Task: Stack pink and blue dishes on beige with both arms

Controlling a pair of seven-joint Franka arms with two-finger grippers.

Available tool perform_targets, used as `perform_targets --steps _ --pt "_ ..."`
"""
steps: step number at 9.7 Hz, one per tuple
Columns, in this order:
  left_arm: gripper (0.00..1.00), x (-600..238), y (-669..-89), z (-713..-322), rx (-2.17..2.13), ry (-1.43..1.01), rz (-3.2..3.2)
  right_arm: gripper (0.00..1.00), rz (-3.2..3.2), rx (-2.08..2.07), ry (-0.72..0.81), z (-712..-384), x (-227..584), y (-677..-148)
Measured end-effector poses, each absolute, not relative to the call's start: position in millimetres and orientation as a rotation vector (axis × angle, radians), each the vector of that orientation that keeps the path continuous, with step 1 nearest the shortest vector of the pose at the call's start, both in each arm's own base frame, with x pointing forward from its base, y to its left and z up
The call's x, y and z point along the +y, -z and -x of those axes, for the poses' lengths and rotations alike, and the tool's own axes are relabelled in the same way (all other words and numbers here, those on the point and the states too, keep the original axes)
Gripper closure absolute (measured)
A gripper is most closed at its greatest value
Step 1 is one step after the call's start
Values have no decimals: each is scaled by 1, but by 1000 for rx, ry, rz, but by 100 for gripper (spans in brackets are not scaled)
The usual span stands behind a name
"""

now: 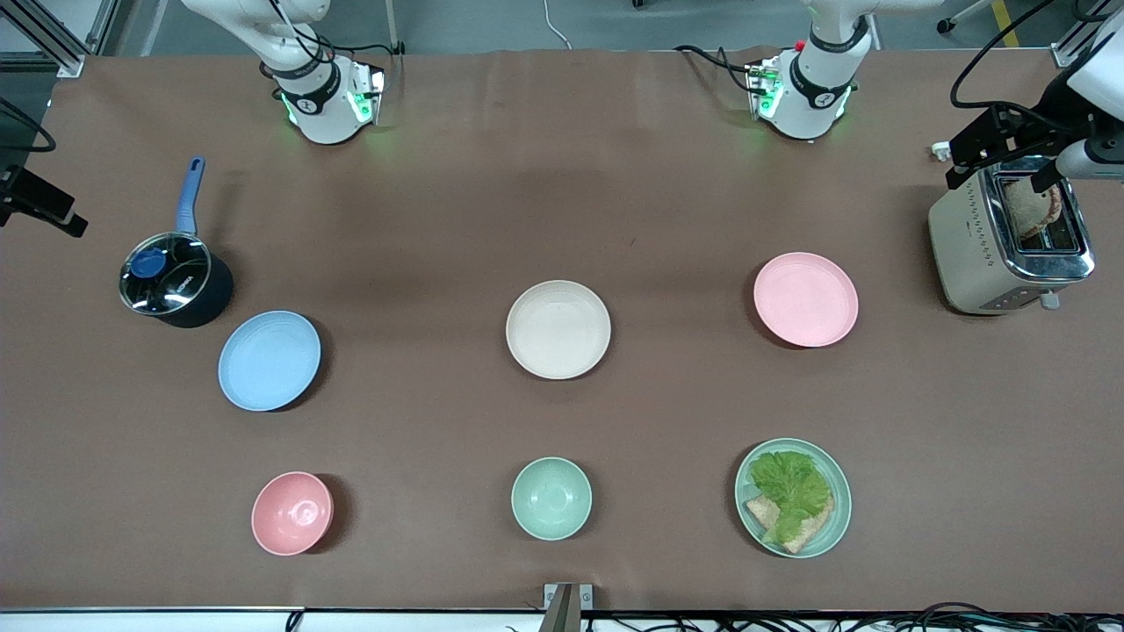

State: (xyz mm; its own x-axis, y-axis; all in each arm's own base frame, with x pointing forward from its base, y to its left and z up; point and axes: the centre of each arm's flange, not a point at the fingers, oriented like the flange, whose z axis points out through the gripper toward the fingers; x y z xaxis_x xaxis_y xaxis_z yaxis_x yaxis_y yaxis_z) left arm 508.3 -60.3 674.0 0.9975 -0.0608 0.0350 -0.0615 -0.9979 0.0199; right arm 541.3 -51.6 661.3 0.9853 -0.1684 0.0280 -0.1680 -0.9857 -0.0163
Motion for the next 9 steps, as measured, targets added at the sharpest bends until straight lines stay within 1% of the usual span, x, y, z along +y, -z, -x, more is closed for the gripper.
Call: perform_targets --steps 3,5,7,9 --pt "0 -59 -672 -509 -93 -49 -3119 0 3117 260 46 -541 -52 -661" --pt "0 -42 -658 -516 -50 -11 -3119 0 3119 256 43 -542 -54 -659" --pt "0 -12 -614 -536 -78 20 -3114 0 3116 257 -2 -553 -56 -641" --pt "0 10 -531 -554 -84 41 -3101 0 3105 272 -74 -570 -62 -609"
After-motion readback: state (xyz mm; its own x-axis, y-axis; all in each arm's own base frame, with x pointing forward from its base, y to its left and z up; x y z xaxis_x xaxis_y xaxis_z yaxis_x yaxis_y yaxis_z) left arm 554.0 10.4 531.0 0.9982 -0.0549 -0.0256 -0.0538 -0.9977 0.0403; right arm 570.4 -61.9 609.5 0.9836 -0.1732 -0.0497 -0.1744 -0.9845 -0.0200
